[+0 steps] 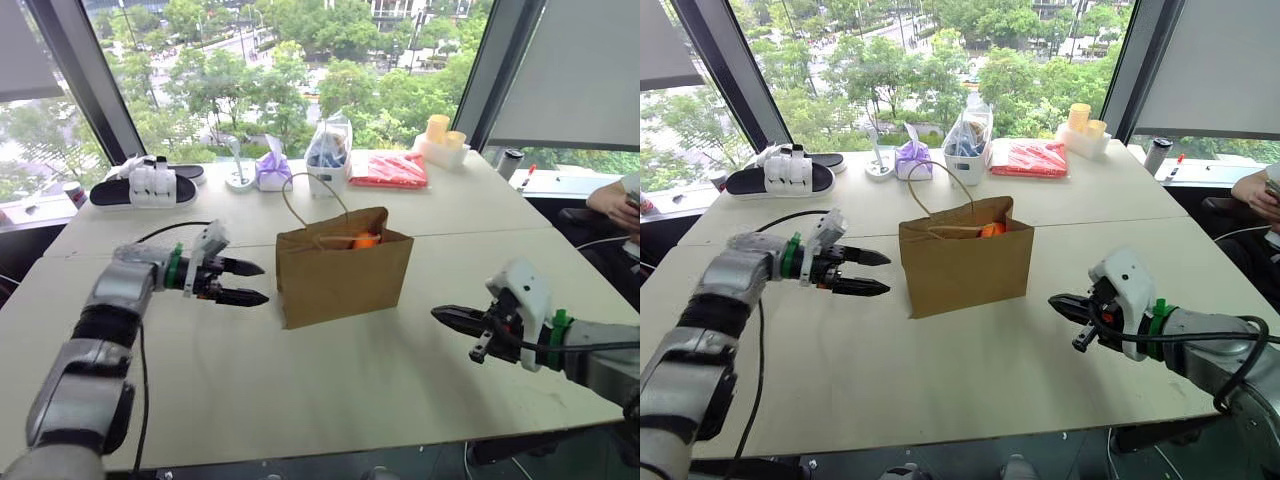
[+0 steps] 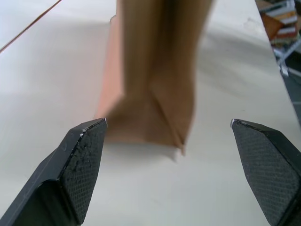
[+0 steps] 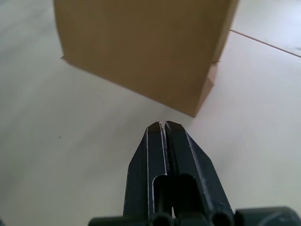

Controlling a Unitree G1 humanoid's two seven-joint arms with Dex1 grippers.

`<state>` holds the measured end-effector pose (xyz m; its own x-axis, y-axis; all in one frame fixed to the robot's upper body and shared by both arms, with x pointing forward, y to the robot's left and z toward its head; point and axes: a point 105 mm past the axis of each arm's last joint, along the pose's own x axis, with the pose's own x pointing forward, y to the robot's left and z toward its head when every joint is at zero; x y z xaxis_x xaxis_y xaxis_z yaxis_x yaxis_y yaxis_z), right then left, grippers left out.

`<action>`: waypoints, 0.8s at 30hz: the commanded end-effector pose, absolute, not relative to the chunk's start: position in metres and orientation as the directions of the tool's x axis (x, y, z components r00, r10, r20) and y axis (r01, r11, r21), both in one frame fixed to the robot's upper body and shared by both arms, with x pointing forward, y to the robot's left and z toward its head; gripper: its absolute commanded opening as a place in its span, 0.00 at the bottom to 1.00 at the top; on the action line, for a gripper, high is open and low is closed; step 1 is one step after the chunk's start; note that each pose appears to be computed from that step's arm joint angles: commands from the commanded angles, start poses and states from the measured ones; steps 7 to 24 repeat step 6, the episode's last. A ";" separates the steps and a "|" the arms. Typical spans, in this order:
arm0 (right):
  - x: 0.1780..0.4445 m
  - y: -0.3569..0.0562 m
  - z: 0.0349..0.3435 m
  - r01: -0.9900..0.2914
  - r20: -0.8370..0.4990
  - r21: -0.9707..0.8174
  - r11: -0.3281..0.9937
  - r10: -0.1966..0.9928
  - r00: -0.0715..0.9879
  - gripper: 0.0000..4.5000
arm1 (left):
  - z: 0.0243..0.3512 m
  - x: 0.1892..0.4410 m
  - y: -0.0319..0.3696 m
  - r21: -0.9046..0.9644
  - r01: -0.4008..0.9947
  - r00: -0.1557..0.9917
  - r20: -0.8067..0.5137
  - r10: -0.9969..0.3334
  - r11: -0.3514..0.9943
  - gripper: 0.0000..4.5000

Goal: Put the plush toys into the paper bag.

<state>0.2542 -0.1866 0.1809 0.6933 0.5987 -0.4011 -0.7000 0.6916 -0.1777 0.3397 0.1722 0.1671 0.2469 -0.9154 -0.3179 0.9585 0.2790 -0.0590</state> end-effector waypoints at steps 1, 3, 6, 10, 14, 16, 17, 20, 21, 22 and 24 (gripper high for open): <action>0.255 -0.185 0.188 -0.736 -0.401 -0.220 0.640 0.629 0.666 0.00 | 0.188 0.312 0.169 0.007 0.950 0.303 -0.265 -0.915 0.313 0.99; 0.257 -0.184 0.187 -0.747 -0.409 -0.226 0.625 0.635 0.655 0.00 | 0.187 0.301 0.169 0.000 0.941 0.325 -0.259 -0.909 0.337 0.99; 0.258 -0.181 0.190 -0.773 -0.402 -0.216 0.596 0.667 0.627 0.00 | 0.182 0.281 0.160 -0.026 0.930 0.351 -0.232 -0.907 0.367 0.99; 0.258 -0.181 0.190 -0.773 -0.402 -0.216 0.596 0.667 0.627 0.00 | 0.182 0.281 0.160 -0.026 0.930 0.351 -0.232 -0.907 0.367 0.99; 0.258 -0.181 0.190 -0.773 -0.402 -0.216 0.596 0.667 0.627 0.00 | 0.182 0.281 0.160 -0.026 0.930 0.351 -0.232 -0.907 0.367 0.99; 0.258 -0.181 0.190 -0.773 -0.402 -0.216 0.596 0.667 0.627 0.00 | 0.182 0.281 0.160 -0.026 0.930 0.351 -0.232 -0.907 0.367 0.99; 0.258 -0.181 0.190 -0.773 -0.402 -0.216 0.596 0.667 0.627 0.00 | 0.182 0.281 0.160 -0.026 0.930 0.351 -0.232 -0.907 0.367 0.99; 0.258 -0.181 0.190 -0.773 -0.402 -0.216 0.596 0.667 0.627 0.00 | 0.182 0.281 0.160 -0.026 0.930 0.351 -0.232 -0.907 0.367 0.99; 0.258 -0.181 0.190 -0.773 -0.402 -0.216 0.596 0.667 0.627 0.00 | 0.182 0.281 0.160 -0.026 0.930 0.351 -0.232 -0.907 0.367 0.99; 0.258 -0.181 0.190 -0.773 -0.402 -0.216 0.596 0.667 0.627 0.00 | 0.182 0.281 0.160 -0.026 0.930 0.351 -0.232 -0.907 0.367 0.99; 0.258 -0.181 0.190 -0.773 -0.402 -0.216 0.596 0.667 0.627 0.00 | 0.182 0.281 0.160 -0.026 0.930 0.351 -0.232 -0.907 0.367 0.99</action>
